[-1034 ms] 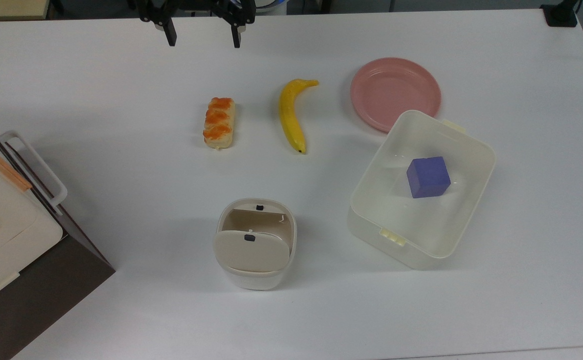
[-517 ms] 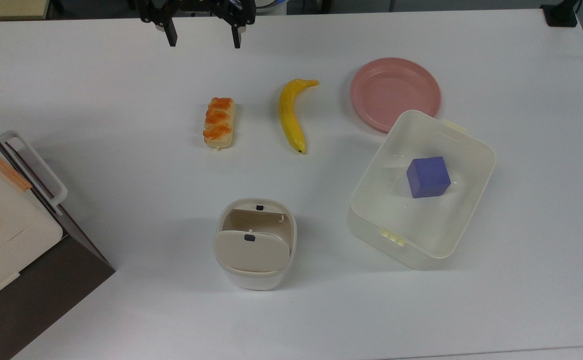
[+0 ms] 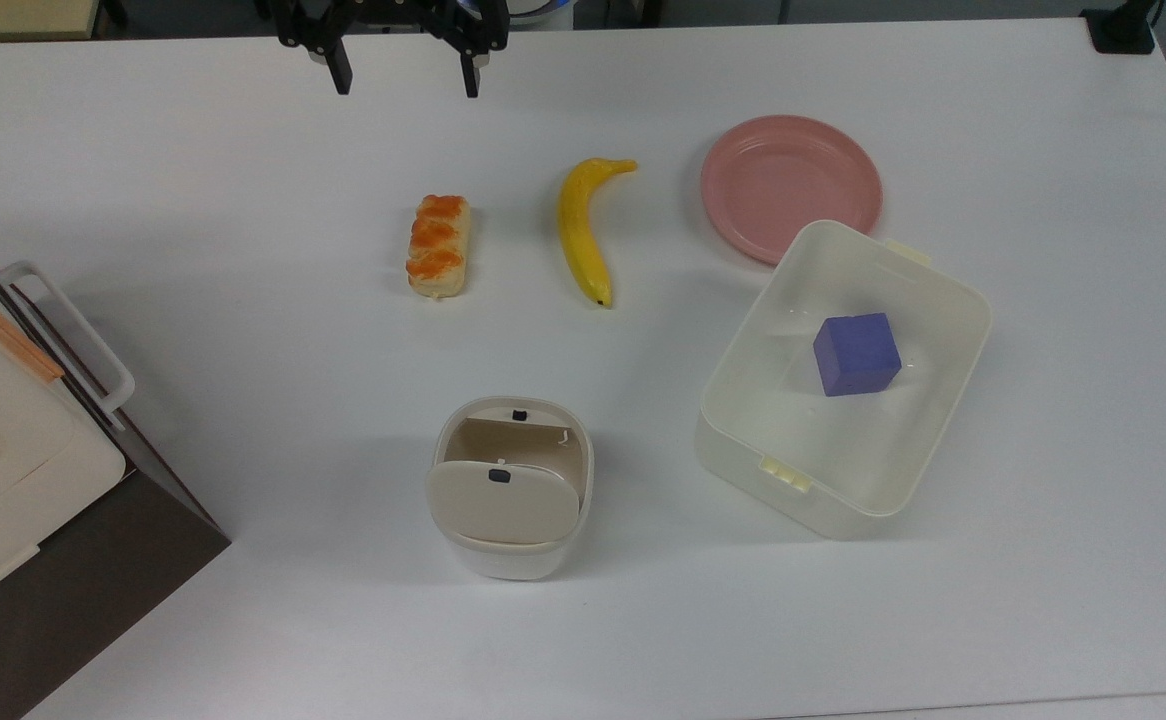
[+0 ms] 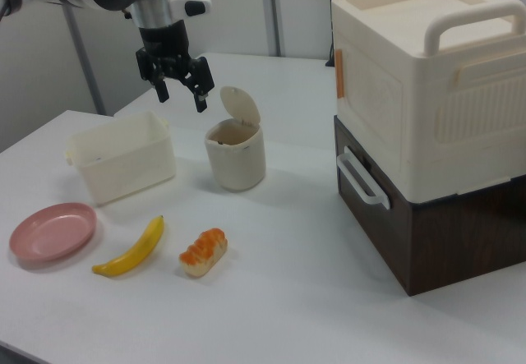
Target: Close the trash can
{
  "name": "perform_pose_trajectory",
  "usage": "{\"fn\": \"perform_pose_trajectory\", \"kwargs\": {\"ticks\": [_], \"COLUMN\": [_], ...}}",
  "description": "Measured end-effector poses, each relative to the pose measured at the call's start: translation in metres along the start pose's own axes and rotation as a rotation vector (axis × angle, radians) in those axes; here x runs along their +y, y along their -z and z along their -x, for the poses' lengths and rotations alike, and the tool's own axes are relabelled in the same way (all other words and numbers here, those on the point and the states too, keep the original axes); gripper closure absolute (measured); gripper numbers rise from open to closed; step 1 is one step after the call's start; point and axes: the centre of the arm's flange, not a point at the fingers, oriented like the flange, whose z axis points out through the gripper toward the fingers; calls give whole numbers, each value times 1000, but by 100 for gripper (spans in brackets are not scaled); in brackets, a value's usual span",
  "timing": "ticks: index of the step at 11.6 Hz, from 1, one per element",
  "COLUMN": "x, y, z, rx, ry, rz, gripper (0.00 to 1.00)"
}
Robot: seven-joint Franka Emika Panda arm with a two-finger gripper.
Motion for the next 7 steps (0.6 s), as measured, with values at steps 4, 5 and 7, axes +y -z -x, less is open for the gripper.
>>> {"fn": "perform_pose_trajectory", "kwargs": {"ticks": [4, 5, 7], "x": [2, 2, 2], "y": [0, 0, 0], "z": [0, 0, 0], "rx": [1, 1, 1], "ry": [5, 5, 4], "rz": [-24, -24, -24], "gripper": [0, 0, 0]}}
